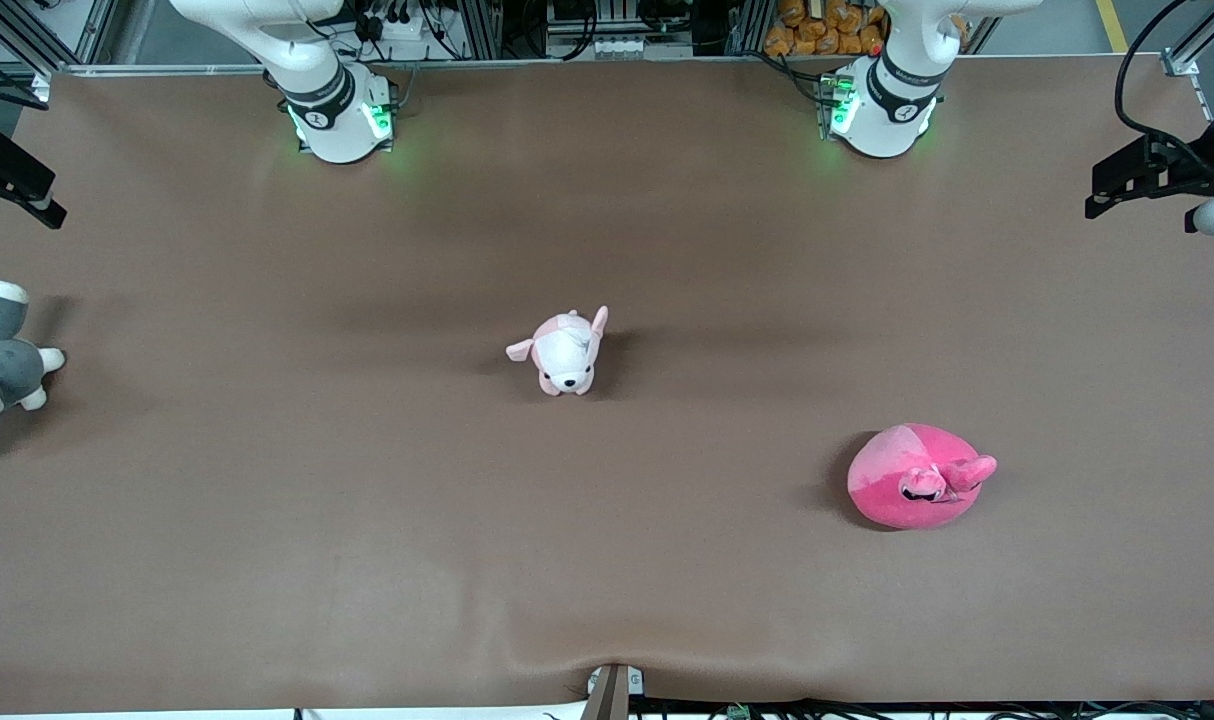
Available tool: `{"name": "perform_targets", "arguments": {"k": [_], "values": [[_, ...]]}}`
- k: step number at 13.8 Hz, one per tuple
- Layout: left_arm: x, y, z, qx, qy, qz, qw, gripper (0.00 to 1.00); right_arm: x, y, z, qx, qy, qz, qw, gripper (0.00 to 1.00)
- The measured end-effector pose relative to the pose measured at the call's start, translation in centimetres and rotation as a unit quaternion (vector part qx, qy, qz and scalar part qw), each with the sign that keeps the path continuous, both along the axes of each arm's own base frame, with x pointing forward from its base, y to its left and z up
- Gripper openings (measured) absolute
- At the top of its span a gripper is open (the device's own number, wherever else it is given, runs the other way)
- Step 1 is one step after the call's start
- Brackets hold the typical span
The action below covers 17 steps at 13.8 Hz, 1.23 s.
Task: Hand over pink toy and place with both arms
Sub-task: 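Lower the left gripper onto the pink plush and grasp its head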
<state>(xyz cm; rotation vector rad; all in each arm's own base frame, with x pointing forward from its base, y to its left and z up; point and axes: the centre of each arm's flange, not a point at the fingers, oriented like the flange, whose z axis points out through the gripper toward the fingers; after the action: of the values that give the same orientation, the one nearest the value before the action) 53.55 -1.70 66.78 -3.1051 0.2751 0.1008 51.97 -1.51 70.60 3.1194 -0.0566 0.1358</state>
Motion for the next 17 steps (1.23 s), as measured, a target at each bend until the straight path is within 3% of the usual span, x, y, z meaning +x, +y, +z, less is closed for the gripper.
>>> {"name": "perform_targets", "arguments": {"k": [6,11,14,17], "values": [[0.8,-0.3,-1.3,0.001,0.010,0.001,1.000,1.00,0.0,-0.1,0.0,0.000,-0.002,-0.001,1.000,1.00],[5.8,-0.2,-6.8,0.008,-0.008,0.099,0.995,1.00,0.0,0.0,0.1,0.000,-0.002,0.000,1.000,1.00],[9.6,-1.1,-13.0,0.018,-0.007,0.212,0.977,1.00,0.0,-0.1,0.0,0.000,-0.002,0.000,1.000,1.00],[12.4,-1.9,-18.3,0.016,-0.012,0.325,0.946,1.00,0.0,0.1,0.0,0.000,-0.002,0.001,1.000,1.00]]}}
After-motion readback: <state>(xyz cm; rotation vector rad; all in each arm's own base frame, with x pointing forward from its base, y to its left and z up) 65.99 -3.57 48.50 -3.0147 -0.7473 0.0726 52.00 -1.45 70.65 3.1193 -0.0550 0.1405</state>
